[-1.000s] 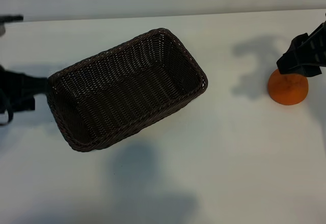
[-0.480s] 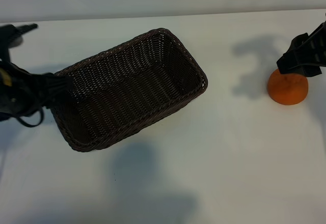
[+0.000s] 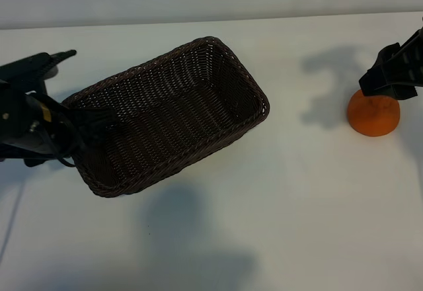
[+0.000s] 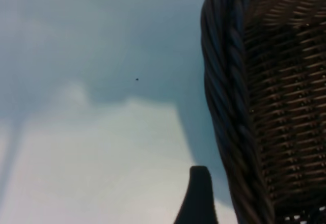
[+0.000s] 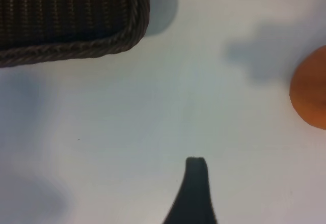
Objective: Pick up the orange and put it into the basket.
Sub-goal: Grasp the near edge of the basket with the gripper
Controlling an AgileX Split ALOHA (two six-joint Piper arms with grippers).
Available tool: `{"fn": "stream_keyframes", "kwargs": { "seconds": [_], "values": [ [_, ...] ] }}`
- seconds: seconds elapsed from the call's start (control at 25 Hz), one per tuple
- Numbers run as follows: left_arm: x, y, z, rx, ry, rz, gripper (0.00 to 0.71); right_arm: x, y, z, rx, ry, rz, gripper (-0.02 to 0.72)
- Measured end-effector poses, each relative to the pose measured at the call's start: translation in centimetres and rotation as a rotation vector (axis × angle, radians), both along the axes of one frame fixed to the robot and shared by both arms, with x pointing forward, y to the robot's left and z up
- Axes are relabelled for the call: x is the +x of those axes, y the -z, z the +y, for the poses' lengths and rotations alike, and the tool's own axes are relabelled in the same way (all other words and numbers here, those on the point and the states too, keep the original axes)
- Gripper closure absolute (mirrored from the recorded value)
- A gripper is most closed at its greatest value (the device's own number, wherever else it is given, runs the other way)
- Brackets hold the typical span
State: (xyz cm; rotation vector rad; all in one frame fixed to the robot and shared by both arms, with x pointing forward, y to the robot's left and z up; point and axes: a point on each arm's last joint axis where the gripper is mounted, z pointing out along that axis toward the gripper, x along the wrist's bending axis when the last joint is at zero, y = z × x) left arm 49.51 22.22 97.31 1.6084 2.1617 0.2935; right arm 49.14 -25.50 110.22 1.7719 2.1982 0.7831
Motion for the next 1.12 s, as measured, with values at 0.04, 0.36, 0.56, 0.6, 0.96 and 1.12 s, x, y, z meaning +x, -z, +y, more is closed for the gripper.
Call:
{"fn": "stream_keyframes", "kwargs": {
  "seconds": [0.04, 0.36, 0.56, 0.6, 0.96, 1.12],
  "values": [
    [0.1, 0.5, 0.0, -0.001, -0.001, 0.006, 0.100, 0.0, 0.0, 0.0, 0.000, 0.000, 0.000, 0.110],
    [0.9, 3.2, -0.5, -0.017, -0.026, 0.052, 0.106, 0.0, 0.0, 0.0, 0.000, 0.000, 0.000, 0.110],
    [1.4, 4.6, -0.7, -0.024, -0.037, 0.069, 0.110, 0.0, 0.0, 0.0, 0.000, 0.000, 0.000, 0.110],
    [1.5, 4.9, -0.7, -0.023, -0.038, 0.074, 0.113, 0.0, 0.0, 0.0, 0.000, 0.000, 0.000, 0.110],
    [1.8, 6.1, -0.9, -0.031, -0.049, 0.088, 0.169, 0.0, 0.0, 0.0, 0.000, 0.000, 0.000, 0.110],
    [2.0, 6.1, -1.0, -0.046, -0.060, 0.073, 0.298, 0.0, 0.0, 0.0, 0.000, 0.000, 0.000, 0.110]
  ]
}}
